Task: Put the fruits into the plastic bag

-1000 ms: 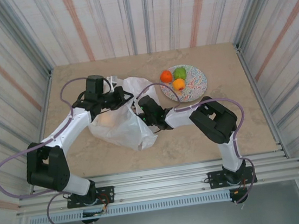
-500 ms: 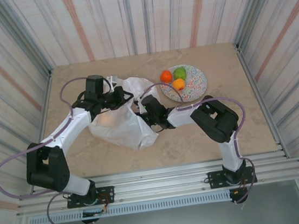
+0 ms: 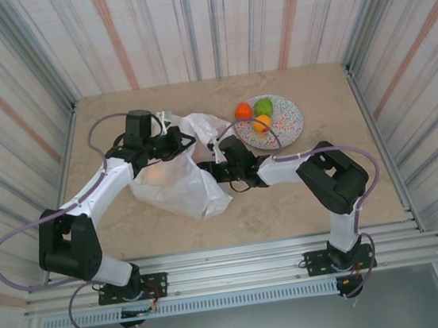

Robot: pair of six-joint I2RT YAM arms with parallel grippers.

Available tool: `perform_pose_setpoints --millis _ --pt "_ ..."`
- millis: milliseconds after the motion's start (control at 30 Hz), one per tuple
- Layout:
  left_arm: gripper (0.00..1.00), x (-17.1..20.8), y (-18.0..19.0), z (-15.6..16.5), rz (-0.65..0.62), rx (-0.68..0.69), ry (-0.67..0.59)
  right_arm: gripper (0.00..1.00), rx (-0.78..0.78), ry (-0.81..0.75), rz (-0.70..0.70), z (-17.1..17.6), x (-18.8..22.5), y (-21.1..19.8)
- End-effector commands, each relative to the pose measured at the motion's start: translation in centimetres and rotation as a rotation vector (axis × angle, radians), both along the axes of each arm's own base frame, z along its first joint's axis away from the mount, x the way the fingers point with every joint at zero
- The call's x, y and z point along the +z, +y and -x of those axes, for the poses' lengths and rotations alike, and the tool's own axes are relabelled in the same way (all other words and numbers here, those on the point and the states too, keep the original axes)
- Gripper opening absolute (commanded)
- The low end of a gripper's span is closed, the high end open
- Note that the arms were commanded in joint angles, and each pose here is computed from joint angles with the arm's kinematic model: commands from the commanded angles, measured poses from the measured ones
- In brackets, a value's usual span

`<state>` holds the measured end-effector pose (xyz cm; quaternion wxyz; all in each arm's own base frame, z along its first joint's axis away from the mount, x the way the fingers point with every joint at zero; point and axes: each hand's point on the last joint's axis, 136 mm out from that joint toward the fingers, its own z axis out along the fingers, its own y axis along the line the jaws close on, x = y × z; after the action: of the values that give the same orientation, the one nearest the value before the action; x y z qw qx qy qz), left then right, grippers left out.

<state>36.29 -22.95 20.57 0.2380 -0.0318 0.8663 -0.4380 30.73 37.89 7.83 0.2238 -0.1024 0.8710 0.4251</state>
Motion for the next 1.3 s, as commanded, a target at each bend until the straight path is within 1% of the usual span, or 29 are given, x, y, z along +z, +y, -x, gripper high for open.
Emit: perform_pose_setpoints --millis 0,267,467,667,867,933,1000,1067,1133,1167,1200,1267 --pt "0.0 1.3 0.1 0.3 0.022 -0.017 -0.029 0.99 0.008 -0.024 0.031 0.7 0.7 -1.4" --pt "0.0 1.1 0.1 0.3 0.023 -0.018 -0.03 1.0 -0.021 -0.068 0.092 2.7 2.5 -5.0" --pt "0.0 1.1 0.1 0.2 0.026 -0.015 -0.031 0.99 -0.075 -0.107 0.145 3.1 3.1 -8.0" --pt "0.0 1.0 0.1 0.2 0.025 -0.013 -0.027 0.96 -0.17 -0.088 0.217 2.1 1.8 -11.0" --pt "0.0 0.9 0.1 0.2 0.023 -0.014 -0.026 0.91 -0.238 -0.064 0.343 1.4 0.4 -13.1" --pt "0.0 1.0 0.1 0.2 0.024 -0.013 -0.028 0.91 -0.26 -0.046 0.365 1.2 -0.2 -13.4" --pt "0.0 0.8 0.1 0.2 0.023 -0.013 -0.025 0.91 -0.267 -0.035 0.343 0.7 -0.3 -13.0" --pt "0.0 0.7 0.1 0.3 0.022 -0.014 -0.022 0.91 -0.217 -0.04 0.263 0.4 0.3 -11.2" --pt "0.0 0.7 0.1 0.3 0.022 -0.015 -0.02 0.92 -0.113 -0.06 0.134 0.5 1.3 -8.7" --pt "0.0 0.7 0.1 0.3 0.021 -0.013 -0.02 0.91 -0.125 -0.053 0.115 0.1 1.5 -8.4" --pt "0.0 0.6 0.1 0.3 0.02 -0.014 -0.02 0.89 -0.172 -0.037 0.141 -0.5 1.1 -8.9" --pt "0.0 0.7 0.1 0.3 0.022 -0.014 -0.023 0.87 -0.303 0.002 0.258 -1.9 -0.4 -11.2"
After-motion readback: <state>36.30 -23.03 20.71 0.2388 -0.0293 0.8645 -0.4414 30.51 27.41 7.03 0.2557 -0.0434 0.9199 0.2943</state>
